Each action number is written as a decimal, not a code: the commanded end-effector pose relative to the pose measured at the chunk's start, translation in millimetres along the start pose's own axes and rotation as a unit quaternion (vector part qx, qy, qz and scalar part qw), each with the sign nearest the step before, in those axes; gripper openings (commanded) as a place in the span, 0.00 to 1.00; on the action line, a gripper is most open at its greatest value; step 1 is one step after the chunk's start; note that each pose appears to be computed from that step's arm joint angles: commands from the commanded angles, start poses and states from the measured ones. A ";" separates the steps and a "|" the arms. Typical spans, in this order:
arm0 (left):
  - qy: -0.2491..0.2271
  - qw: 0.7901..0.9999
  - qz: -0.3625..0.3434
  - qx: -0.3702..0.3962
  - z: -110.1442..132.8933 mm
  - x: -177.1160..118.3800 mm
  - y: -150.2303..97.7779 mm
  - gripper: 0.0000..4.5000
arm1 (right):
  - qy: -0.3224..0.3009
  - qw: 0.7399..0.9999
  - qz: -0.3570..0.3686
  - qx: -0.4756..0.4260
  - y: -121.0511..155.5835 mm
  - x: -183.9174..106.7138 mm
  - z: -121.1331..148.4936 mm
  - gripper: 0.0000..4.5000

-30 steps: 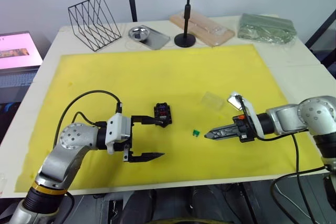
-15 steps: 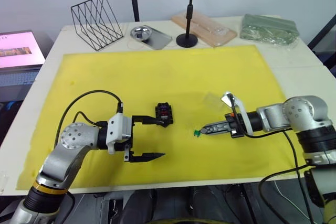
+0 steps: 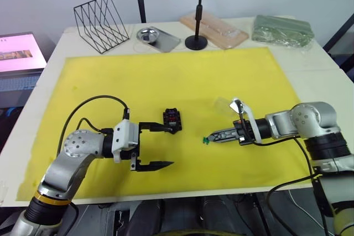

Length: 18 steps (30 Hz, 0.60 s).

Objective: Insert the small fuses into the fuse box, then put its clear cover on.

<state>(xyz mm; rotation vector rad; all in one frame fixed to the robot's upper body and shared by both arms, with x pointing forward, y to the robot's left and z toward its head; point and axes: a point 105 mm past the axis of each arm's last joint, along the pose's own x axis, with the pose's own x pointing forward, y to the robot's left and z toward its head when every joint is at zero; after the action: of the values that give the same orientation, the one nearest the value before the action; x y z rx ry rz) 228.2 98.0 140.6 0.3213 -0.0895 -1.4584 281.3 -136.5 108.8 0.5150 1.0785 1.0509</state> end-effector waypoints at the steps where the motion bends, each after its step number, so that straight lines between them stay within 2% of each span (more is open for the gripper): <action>1: -0.007 1.000 -0.006 0.018 8.8 0.9 -1.9 1.00 | -0.007 1.000 0.001 -0.012 3.0 1.6 6.9 0.56; 3: -0.006 1.000 -0.007 0.019 8.7 0.9 -2.4 1.00 | -0.002 1.000 0.003 -0.012 3.4 3.5 5.7 0.56; 6: -0.006 1.000 -0.006 0.018 8.9 0.5 -2.4 1.00 | 0.007 1.000 0.002 -0.014 3.4 5.3 1.9 0.44; 11: -0.005 1.000 -0.005 0.017 8.7 0.1 -2.3 1.00 | 0.012 1.000 -0.001 -0.016 1.7 5.8 -0.3 0.07; 18: -0.005 1.000 -0.004 0.018 9.1 0.2 -2.3 1.00 | 0.013 1.000 -0.010 -0.015 -2.0 8.0 -0.7 0.07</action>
<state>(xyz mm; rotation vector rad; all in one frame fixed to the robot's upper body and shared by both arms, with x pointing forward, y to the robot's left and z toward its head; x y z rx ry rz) 228.1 98.5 139.8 0.3204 -0.0825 -1.4570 281.8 -133.0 100.9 0.4803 1.1025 1.0437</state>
